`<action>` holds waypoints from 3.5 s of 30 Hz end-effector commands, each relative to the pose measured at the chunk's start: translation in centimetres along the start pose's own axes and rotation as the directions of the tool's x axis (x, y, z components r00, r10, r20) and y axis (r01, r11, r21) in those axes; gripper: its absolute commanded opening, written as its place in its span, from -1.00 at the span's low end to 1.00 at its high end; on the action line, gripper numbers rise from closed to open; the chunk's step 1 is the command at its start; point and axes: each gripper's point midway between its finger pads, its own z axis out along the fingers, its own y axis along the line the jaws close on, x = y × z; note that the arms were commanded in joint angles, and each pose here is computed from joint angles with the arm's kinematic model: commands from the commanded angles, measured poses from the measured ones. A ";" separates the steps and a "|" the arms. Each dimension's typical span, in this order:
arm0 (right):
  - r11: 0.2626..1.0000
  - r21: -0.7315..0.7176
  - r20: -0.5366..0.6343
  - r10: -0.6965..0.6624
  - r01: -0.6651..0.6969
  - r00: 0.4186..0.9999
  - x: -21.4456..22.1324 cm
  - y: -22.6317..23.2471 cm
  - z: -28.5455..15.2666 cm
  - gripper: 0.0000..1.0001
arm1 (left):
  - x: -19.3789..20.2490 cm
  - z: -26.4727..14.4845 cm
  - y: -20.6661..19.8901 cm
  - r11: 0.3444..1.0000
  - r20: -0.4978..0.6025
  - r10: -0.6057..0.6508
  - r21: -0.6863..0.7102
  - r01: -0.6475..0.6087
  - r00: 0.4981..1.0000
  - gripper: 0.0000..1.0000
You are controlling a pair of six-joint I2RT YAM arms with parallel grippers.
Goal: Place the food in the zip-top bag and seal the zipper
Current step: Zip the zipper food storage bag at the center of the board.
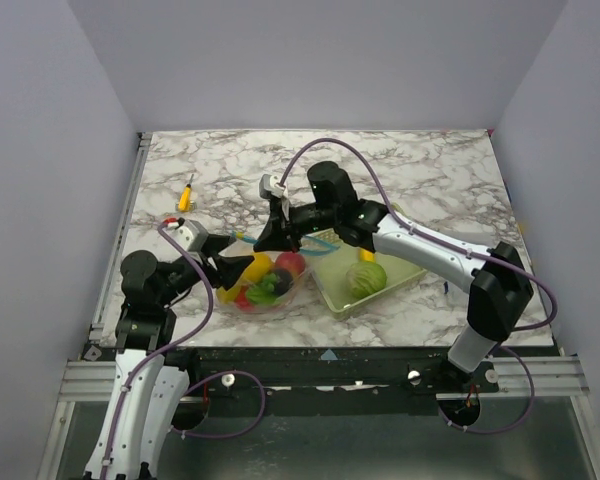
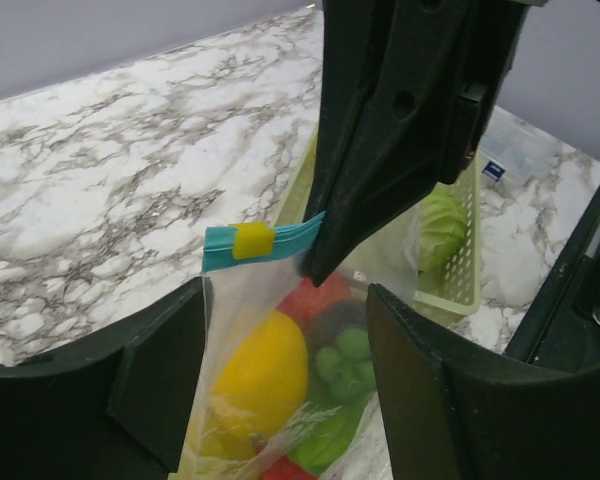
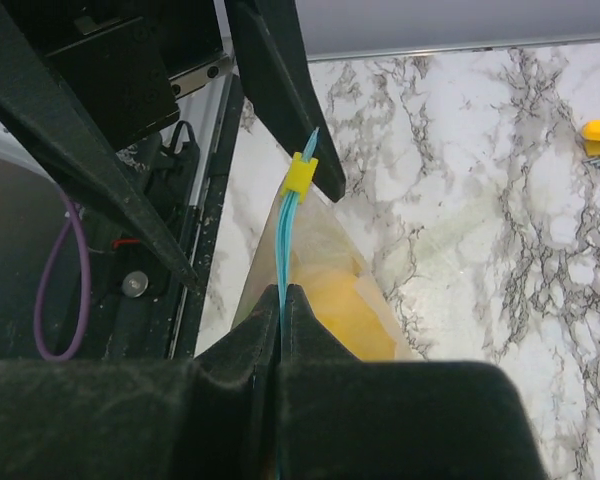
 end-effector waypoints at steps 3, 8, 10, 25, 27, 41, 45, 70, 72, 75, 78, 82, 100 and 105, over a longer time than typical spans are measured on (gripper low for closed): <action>0.996 -0.035 0.099 -0.081 0.085 0.992 -3.2 1.4 -1.4 -0.99 | 0.5 -0.4 -1.8 0.990 -0.017 0.080 0.119 -0.078 0.997 -0.04; 0.996 -0.038 0.111 -0.076 0.081 0.991 -3.5 1.7 -1.7 -0.99 | 0.5 -0.1 -1.4 0.992 -0.021 0.065 0.111 -0.062 0.998 -0.69; 0.997 -0.021 0.111 -0.075 0.078 0.991 -3.6 1.4 -1.7 -0.99 | 0.1 0.0 -1.5 0.991 -0.008 0.068 0.117 -0.067 0.998 -0.87; 1.000 -0.011 0.093 -0.027 0.028 0.995 -6.0 1.7 0.2 -0.02 | 0.2 0.1 -2.4 0.983 -0.035 0.037 0.180 -0.030 0.999 -1.00; 0.999 -0.017 0.083 -0.027 0.029 0.996 -5.9 1.8 0.4 -0.12 | 0.1 0.2 -2.4 0.983 -0.034 0.036 0.180 -0.029 0.999 -1.00; 0.998 -0.046 0.049 -0.034 0.036 0.998 -4.7 2.8 1.3 -0.45 | -0.6 0.0 -2.3 0.988 -0.014 0.028 0.149 -0.025 1.000 -1.00; 0.998 -0.048 0.043 -0.034 0.036 0.999 -4.5 2.8 1.3 -0.56 | -0.8 0.0 -2.3 0.989 -0.006 0.027 0.143 -0.026 1.000 -1.00; 0.998 0.030 0.040 -0.053 0.052 0.998 -3.7 2.5 -0.2 -0.99 | -1.0 -1.3 -1.8 0.996 -0.006 0.074 0.044 -0.073 0.997 -1.00; 0.999 -0.004 0.049 -0.046 0.046 0.998 -4.4 2.9 0.0 -0.99 | -1.1 -1.2 -2.3 0.994 -0.015 0.078 0.080 -0.076 0.997 -1.00; 0.999 -0.010 0.040 -0.047 0.048 0.998 -4.6 2.9 0.1 -0.99 | -1.4 -1.2 -2.8 0.991 -0.017 0.077 0.111 -0.075 0.997 -1.00; 0.998 -0.012 0.023 -0.054 0.055 0.998 -4.5 3.0 -0.2 -0.99 | -1.6 -1.2 -2.7 0.990 -0.015 0.089 0.109 -0.087 0.996 -1.00; 0.997 0.046 -0.004 -0.068 0.068 0.998 -3.3 2.0 -1.2 -0.99 | -2.3 -1.5 -2.1 0.994 0.030 0.102 0.042 -0.103 0.994 -1.00; 1.000 0.029 0.018 -0.002 0.001 1.000 -3.1 1.6 -2.9 -0.99 | -2.8 -1.7 -3.9 0.986 0.029 0.092 0.136 -0.095 0.995 -1.00; 0.999 -0.039 0.032 0.020 -0.018 0.999 -3.7 2.4 -2.3 -0.99 | -3.1 -1.3 -5.2 0.968 0.001 0.038 0.248 -0.037 0.999 -0.25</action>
